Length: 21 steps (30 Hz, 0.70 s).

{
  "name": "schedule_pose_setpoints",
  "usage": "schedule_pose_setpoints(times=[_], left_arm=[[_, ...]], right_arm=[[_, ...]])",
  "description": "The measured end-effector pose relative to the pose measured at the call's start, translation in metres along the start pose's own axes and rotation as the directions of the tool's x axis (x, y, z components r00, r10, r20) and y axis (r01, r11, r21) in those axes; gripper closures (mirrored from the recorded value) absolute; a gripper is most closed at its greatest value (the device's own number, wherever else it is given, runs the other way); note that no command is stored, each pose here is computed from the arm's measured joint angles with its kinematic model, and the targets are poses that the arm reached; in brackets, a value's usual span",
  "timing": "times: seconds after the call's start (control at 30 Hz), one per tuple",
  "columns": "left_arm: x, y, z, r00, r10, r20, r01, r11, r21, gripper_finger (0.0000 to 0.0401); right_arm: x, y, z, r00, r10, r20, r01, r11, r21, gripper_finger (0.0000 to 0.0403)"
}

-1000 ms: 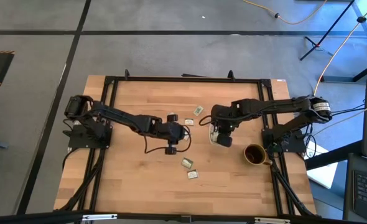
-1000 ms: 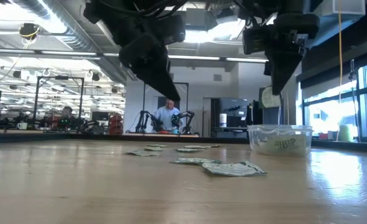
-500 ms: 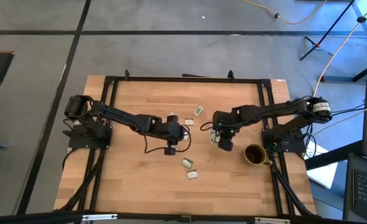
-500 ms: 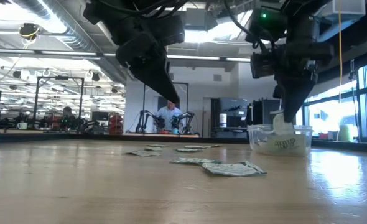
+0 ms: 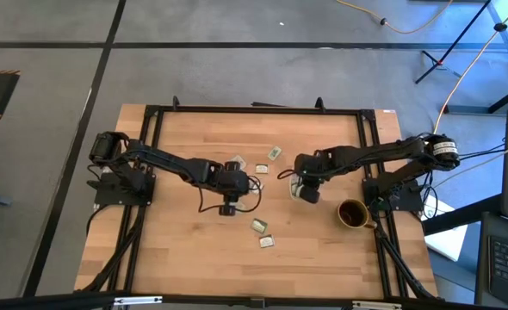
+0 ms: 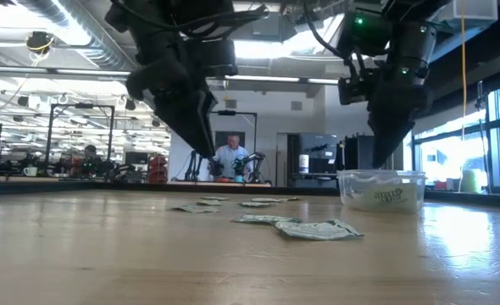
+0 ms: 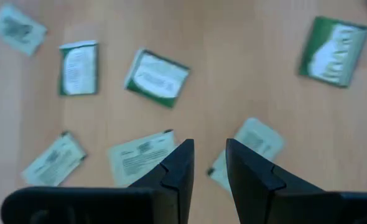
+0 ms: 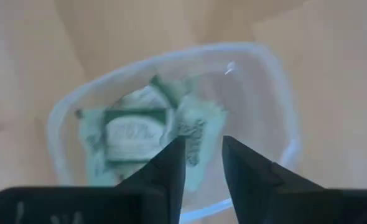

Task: Pick and place items into bin
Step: Put the stevia packet into the transparent bin

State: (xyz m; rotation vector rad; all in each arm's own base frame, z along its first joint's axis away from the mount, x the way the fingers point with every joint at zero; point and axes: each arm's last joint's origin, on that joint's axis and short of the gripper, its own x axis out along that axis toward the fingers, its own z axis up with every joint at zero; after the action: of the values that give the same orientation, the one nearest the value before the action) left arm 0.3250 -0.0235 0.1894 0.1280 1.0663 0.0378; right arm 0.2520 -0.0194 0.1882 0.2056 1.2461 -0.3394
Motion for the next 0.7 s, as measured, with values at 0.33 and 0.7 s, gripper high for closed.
schedule_pose_setpoints(times=[0.33,0.7], left_arm=[[0.022,-0.023,0.002,0.992,-0.128,0.010,0.126,0.985,0.119,0.0334],[0.042,-0.029,0.001,0.996,-0.094,0.012,0.091,0.987,0.131,0.0328]], right_arm=[[-0.008,0.001,0.010,0.999,-0.017,0.047,0.017,1.000,0.002,0.0291],[-0.008,0.001,0.010,0.999,-0.014,0.047,0.014,1.000,0.004,0.0291]])
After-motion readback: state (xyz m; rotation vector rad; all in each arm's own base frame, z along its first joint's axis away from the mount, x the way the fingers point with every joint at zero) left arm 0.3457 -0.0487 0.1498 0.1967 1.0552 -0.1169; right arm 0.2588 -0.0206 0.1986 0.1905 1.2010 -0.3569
